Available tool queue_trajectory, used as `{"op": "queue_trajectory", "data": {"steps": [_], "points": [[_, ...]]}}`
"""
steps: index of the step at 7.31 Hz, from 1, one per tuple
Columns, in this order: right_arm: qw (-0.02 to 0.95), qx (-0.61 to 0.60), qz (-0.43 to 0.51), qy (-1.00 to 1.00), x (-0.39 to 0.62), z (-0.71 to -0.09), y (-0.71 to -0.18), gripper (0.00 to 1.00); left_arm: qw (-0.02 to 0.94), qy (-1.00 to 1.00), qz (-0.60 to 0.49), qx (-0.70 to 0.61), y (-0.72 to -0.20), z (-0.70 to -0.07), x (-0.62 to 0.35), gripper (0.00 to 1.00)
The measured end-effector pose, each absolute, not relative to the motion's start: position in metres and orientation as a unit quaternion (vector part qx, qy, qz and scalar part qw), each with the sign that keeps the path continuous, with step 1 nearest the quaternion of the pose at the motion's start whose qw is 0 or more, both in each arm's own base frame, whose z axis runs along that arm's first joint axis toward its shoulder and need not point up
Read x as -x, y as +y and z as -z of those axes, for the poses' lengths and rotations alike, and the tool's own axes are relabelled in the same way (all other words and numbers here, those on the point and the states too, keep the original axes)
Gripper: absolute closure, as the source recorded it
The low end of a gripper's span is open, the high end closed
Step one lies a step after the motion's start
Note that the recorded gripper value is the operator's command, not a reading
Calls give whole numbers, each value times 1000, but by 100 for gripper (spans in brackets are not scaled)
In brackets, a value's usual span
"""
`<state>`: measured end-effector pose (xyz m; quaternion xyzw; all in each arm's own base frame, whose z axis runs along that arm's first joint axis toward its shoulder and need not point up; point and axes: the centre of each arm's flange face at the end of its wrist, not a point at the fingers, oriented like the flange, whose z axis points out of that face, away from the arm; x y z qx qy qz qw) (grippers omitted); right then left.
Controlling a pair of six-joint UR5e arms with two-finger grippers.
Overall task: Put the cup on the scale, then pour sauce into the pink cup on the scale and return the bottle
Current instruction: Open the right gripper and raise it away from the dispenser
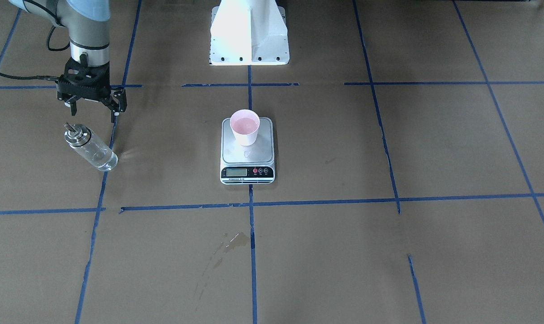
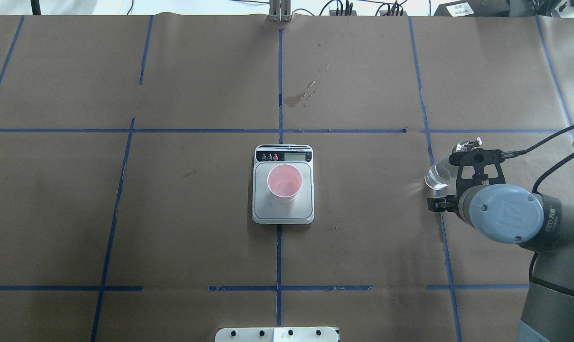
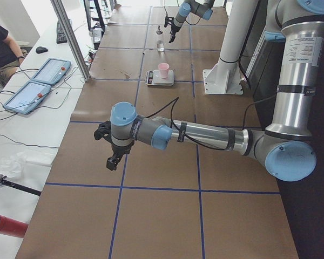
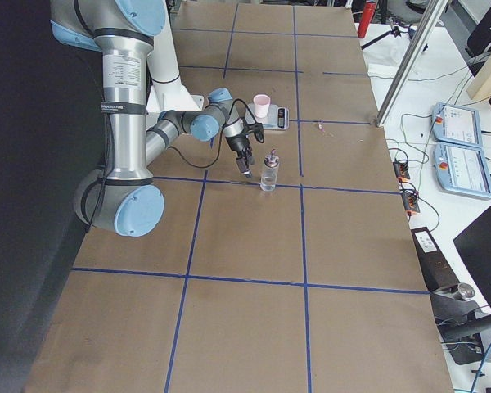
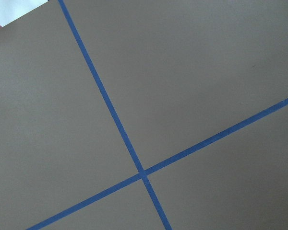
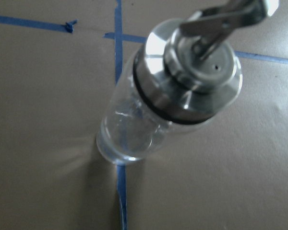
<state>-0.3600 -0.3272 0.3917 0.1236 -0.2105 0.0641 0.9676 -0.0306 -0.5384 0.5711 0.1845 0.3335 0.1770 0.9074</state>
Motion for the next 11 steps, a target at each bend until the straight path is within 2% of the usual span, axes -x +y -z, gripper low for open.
{"op": "queue_trajectory", "data": {"steps": [5,8,11], "points": [[963,-18,-39,-268,315,-279,-308,0,907,331,-178,-189,-538,-566,32,0],[937,6,-7,-348,239,-252,-363,0,906,331,-180,-196,-536,-559,32,0],[920,-5,46,-389,139,-293,-442,0,906,331,-179,-195,-536,-560,32,0]]}}
